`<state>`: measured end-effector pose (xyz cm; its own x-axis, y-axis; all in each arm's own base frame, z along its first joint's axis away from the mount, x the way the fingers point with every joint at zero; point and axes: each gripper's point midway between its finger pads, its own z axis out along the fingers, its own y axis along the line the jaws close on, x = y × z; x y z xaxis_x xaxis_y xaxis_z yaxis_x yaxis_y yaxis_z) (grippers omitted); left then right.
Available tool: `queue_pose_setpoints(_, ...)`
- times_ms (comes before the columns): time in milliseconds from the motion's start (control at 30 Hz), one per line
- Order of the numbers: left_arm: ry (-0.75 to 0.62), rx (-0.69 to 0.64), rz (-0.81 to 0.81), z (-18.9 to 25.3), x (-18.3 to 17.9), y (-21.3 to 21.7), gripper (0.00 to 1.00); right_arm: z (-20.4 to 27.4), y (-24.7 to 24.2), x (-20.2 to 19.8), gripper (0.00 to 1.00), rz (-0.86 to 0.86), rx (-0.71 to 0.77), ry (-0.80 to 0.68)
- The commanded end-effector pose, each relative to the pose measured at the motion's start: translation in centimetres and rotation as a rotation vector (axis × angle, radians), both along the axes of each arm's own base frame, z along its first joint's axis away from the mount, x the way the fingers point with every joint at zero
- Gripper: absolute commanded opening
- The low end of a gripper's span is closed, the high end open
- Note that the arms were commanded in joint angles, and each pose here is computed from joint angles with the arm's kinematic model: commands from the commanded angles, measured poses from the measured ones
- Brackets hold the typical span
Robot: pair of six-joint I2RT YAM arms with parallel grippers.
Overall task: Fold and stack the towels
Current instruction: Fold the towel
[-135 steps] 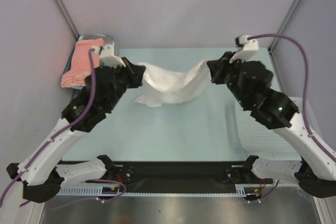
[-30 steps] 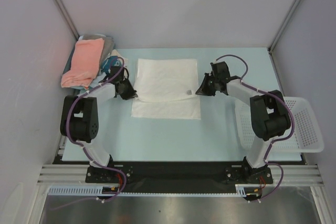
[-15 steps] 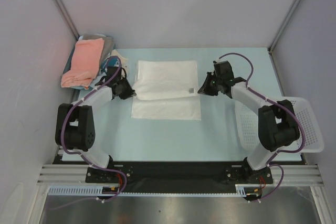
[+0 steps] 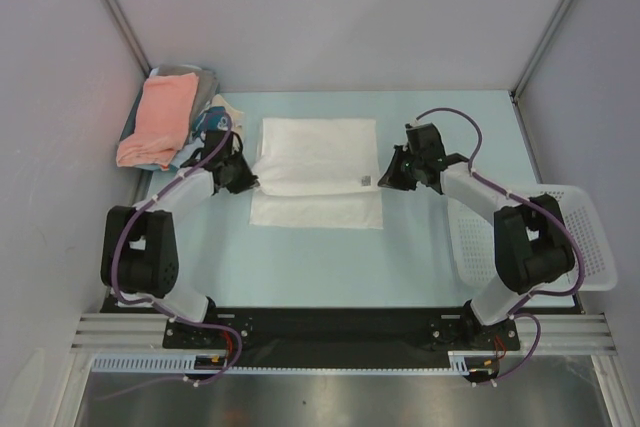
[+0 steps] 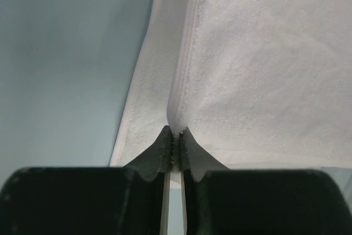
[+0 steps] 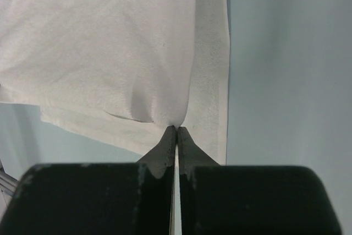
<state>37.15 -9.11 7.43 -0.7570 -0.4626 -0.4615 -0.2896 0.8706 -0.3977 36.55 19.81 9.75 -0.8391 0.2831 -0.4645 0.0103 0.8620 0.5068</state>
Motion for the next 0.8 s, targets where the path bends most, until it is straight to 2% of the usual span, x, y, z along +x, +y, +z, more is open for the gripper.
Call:
queue_pose_setpoints(0, -0.097, 0.013, 0.004, 3.7, 0.6, 0.1, 0.12, 1.6, -0.4, -0.4, 0.0, -0.005, -0.012, -0.052)
queue_pose_setpoints(400, -0.1, 0.011, 0.003, 3.5, -0.9, 0.3, 0.1, 3.0, 0.2, -1.7, 0.0, 0.009, -0.021, -0.074)
queue_pose_setpoints(567, -0.1, 0.005, 0.005, 3.0, -1.8, 0.3, 0.05, 2.3, 0.3, -2.6, 0.0, 0.015, -0.036, -0.059)
queue_pose_setpoints(767, -0.09, -0.003, 0.011, 2.1, -2.6, 0.2, 0.05, 1.1, 0.4, -3.7, 0.0, 0.019, -0.048, -0.044)
